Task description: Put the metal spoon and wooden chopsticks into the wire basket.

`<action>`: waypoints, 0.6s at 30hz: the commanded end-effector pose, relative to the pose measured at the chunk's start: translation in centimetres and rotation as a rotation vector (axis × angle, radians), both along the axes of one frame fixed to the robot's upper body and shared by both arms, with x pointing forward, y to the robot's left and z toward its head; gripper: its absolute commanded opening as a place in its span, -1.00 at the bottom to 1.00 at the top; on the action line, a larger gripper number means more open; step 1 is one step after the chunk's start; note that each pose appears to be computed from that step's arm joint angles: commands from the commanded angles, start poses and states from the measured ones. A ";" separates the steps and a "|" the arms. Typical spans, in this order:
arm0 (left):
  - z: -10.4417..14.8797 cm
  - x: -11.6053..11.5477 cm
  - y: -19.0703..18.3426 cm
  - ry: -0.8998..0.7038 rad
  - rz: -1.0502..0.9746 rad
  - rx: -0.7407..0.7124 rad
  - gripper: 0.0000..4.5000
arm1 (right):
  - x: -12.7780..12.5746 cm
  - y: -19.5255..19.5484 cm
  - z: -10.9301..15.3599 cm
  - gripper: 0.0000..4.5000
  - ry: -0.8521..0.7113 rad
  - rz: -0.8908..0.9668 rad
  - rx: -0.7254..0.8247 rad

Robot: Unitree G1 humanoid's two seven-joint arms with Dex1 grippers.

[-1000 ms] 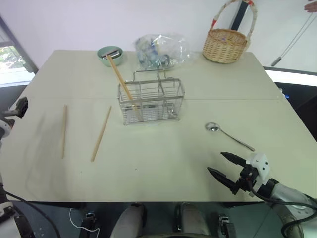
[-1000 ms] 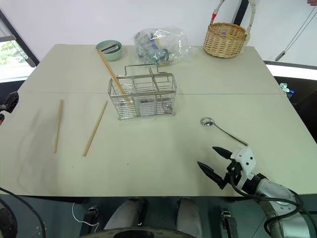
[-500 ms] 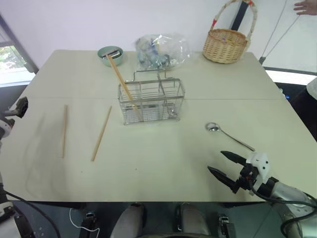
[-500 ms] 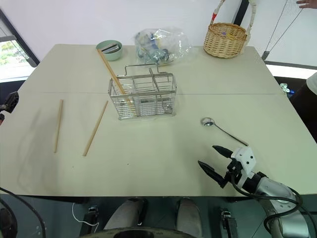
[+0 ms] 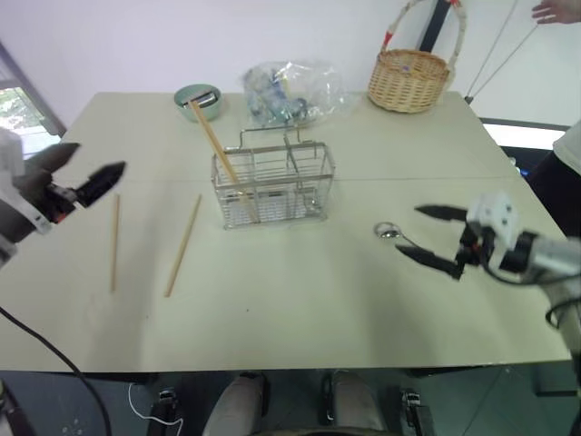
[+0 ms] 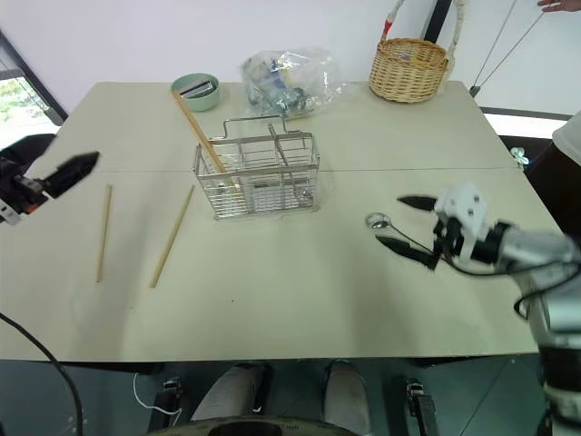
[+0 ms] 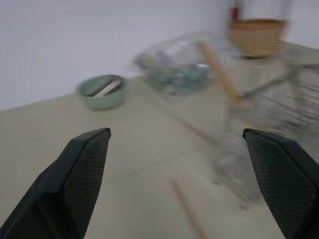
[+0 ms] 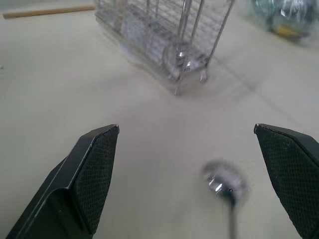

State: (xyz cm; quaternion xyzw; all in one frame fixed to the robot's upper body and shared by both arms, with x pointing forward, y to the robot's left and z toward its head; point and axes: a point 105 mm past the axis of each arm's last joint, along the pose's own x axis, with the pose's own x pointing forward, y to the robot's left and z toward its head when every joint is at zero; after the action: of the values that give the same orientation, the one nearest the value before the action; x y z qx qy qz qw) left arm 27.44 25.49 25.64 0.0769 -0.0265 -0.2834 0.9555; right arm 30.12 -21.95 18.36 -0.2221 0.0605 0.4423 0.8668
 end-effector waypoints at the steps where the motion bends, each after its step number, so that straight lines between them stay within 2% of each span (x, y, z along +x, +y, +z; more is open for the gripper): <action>1: 0.8 -2.3 -4.9 0.034 -0.284 0.043 1.00 | 2.0 -0.4 -0.1 0.99 0.085 -0.010 -0.080; 7: -1.3 -4.5 -9.6 0.130 -0.563 0.168 1.00 | 4.6 -1.2 -1.1 0.99 0.229 -0.055 -0.109; 11: -1.6 -4.4 -10.2 0.128 -0.591 0.191 1.00 | 5.2 -1.8 -2.5 0.99 0.288 -0.092 -0.133; 18: -1.0 -4.2 -10.4 0.105 -0.589 0.192 1.00 | 4.6 -2.7 -5.5 0.99 0.356 -0.132 -0.164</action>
State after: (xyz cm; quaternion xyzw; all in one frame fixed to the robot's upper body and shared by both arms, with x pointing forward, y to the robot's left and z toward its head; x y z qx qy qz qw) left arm 23.42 15.30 23.86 0.1260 0.0432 -0.5524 0.8229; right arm 34.62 -24.41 12.69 -0.2019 0.2686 0.4166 0.8447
